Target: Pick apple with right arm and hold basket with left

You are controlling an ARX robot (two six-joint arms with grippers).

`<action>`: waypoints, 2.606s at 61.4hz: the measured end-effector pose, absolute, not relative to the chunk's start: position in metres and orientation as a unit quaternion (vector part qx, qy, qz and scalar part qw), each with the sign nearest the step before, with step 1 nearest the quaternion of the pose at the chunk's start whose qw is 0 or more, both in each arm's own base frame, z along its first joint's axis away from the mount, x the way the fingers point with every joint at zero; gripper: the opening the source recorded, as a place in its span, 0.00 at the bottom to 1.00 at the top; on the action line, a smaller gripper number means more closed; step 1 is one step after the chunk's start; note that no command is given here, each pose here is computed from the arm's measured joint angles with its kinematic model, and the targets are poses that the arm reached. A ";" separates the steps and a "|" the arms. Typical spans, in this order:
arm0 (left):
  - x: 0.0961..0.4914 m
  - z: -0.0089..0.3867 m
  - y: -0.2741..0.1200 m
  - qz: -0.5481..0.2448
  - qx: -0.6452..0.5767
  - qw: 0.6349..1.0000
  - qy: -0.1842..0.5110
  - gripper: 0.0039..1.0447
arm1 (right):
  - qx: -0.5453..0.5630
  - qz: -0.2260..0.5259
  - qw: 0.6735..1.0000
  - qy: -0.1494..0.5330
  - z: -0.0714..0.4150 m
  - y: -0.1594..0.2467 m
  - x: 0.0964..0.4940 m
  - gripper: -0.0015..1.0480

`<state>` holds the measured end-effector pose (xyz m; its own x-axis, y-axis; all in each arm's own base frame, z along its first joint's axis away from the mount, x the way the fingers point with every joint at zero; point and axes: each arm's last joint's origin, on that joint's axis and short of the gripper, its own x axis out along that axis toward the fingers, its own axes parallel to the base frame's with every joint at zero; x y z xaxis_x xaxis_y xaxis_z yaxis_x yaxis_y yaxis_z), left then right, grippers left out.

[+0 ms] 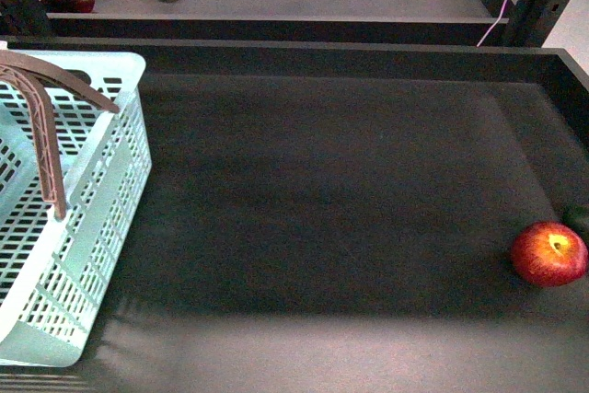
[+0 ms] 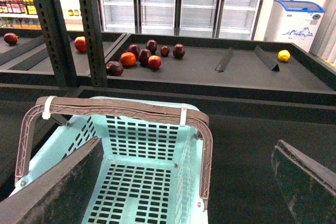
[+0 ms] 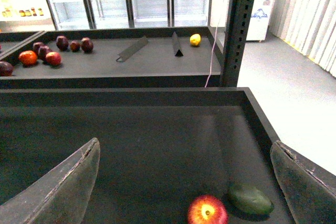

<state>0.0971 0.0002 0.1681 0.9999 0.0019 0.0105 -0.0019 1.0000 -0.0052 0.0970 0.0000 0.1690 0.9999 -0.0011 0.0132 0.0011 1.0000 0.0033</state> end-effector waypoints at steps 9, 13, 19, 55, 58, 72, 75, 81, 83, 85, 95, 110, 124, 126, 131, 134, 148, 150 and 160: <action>0.097 0.168 0.000 0.001 -0.002 1.000 -0.005 0.94 | 0.002 -0.001 1.000 -0.007 0.169 0.000 0.097 0.92; 0.097 0.168 0.000 0.001 -0.002 1.000 -0.005 0.94 | 0.002 -0.001 1.000 -0.007 0.169 0.000 0.097 0.92; 0.097 0.168 0.000 0.001 -0.002 1.000 -0.005 0.94 | 0.002 -0.001 1.000 -0.007 0.169 0.000 0.097 0.92; 0.193 0.213 0.012 0.179 -0.370 0.904 0.119 0.94 | 0.001 0.000 1.000 -0.007 0.169 0.000 0.097 0.92; 0.212 0.209 0.021 0.192 -0.416 0.879 0.131 0.94 | 0.002 0.000 1.000 -0.007 0.169 0.000 0.097 0.92; 0.278 0.170 0.049 0.272 -0.538 0.783 0.154 0.94 | 0.002 0.000 1.000 -0.007 0.169 0.000 0.097 0.92; 0.290 0.163 0.051 0.269 -0.549 0.774 0.162 0.94 | 0.002 0.000 1.000 -0.007 0.169 0.000 0.097 0.92; 0.314 0.152 0.053 0.277 -0.563 0.759 0.171 0.94 | 0.002 0.000 1.000 -0.007 0.169 0.000 0.097 0.92; 0.321 0.150 0.053 0.282 -0.567 0.754 0.174 0.94 | 0.001 0.000 1.000 -0.007 0.169 0.000 0.097 0.92; 0.328 0.148 0.054 0.286 -0.570 0.750 0.176 0.94 | 0.002 0.000 1.000 -0.007 0.169 0.000 0.097 0.92; 0.355 0.143 0.059 0.296 -0.584 0.736 0.171 0.94 | 0.002 0.000 1.000 -0.007 0.169 0.000 0.097 0.92; 0.371 0.150 0.060 0.301 -0.591 0.731 0.160 0.94 | 0.002 0.000 1.000 -0.007 0.169 0.000 0.097 0.92; 0.368 0.147 0.061 0.324 -0.585 0.724 0.172 0.79 | 0.001 0.000 1.000 -0.007 0.169 0.000 0.097 0.92; 0.368 0.146 0.062 0.328 -0.583 0.722 0.175 0.72 | 0.001 0.000 1.000 -0.007 0.169 0.000 0.097 0.92; 0.369 0.145 0.062 0.332 -0.582 0.720 0.179 0.60 | 0.002 0.000 1.000 -0.007 0.169 0.000 0.097 0.92; 0.369 0.144 0.062 0.334 -0.582 0.719 0.181 0.52 | 0.001 0.000 1.000 -0.007 0.169 0.000 0.097 0.92; 0.370 0.144 0.063 0.335 -0.582 0.718 0.184 0.17 | 0.002 0.000 1.000 -0.007 0.169 0.000 0.097 0.92; 0.371 0.144 0.063 0.336 -0.583 0.717 0.184 0.14 | 0.001 0.000 1.000 -0.007 0.169 0.000 0.097 0.92; 0.372 0.147 0.060 0.332 -0.584 0.717 0.186 0.14 | 0.002 0.000 1.000 -0.007 0.169 0.000 0.097 0.92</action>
<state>0.3718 0.0595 0.1466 0.7106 0.2587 -0.6543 -0.6932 0.0980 -0.7140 0.0969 0.0000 0.1692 0.9999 0.0004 0.0147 -0.0004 1.0000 0.0032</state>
